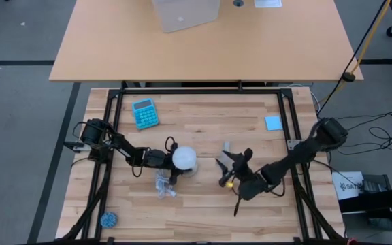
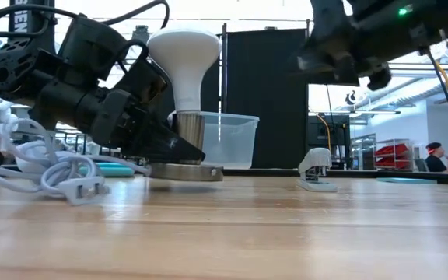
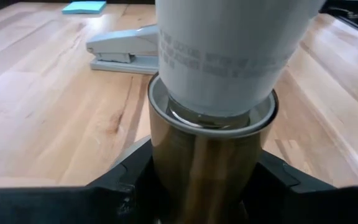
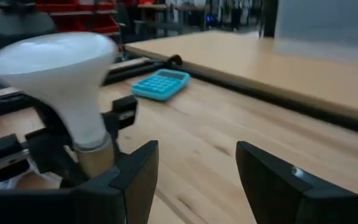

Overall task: Screw lightbulb
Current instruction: Remove the light bulb from the lamp

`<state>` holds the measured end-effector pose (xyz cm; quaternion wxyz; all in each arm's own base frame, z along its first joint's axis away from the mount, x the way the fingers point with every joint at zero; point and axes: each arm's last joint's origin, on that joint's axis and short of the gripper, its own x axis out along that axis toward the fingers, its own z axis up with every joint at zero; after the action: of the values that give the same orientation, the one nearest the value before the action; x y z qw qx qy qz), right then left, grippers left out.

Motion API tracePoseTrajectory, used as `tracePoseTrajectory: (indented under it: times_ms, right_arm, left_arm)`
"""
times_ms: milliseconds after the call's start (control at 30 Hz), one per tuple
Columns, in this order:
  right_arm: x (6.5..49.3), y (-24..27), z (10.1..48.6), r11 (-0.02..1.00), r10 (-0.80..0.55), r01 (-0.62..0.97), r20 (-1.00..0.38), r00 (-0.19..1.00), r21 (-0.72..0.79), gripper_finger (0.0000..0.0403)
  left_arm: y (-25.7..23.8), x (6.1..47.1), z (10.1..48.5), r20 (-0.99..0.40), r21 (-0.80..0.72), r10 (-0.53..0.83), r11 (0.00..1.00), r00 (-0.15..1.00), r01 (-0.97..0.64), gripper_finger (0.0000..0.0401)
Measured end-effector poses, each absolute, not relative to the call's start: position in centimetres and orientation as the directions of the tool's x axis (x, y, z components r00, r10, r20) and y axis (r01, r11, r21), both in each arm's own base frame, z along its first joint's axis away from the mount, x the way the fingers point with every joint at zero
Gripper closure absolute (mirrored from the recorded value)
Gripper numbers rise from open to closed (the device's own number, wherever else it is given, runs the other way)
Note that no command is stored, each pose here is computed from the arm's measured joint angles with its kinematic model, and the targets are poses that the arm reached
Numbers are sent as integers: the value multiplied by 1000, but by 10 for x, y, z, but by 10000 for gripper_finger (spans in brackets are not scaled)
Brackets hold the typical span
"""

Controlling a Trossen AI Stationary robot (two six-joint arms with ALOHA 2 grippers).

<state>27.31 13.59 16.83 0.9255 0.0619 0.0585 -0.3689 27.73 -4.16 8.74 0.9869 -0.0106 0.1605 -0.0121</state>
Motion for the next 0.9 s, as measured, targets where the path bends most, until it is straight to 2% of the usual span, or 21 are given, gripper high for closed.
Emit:
tracePoseTrajectory:
  times_ms: [167, 267, 367, 500, 567, 667, 900]
  right_arm:
    - [296, 129, 168, 729, -681, 684, -79, 728, 19, 196]
    - [306, 123, 177, 793, -609, 610, -24, 793, 15, 217]
    - [310, 120, 191, 849, -528, 529, 65, 847, 5, 272]
    - [308, 119, 207, 852, -501, 518, 175, 848, -73, 377]
    - [308, 117, 212, 866, -460, 488, 205, 864, -112, 393]
    - [316, 113, 220, 883, -422, 447, 174, 890, -145, 401]
    - [346, 109, 241, 872, -401, 371, -30, 915, -319, 402]
  left_arm:
    - [-41, 277, 88, -315, -19, -8, 1000, 949, 2, 224]
    - [-41, 277, 88, -315, -19, -7, 1000, 949, 1, 224]
    - [-41, 277, 88, -315, -19, -7, 1000, 949, 1, 224]
    - [-41, 277, 88, -315, -19, -7, 1000, 949, 1, 224]
    - [-41, 277, 88, -315, -19, -7, 1000, 949, 1, 224]
    - [-41, 277, 88, -315, -19, -8, 1000, 949, 2, 224]
    - [-41, 277, 88, -316, -19, -8, 1000, 949, 2, 224]
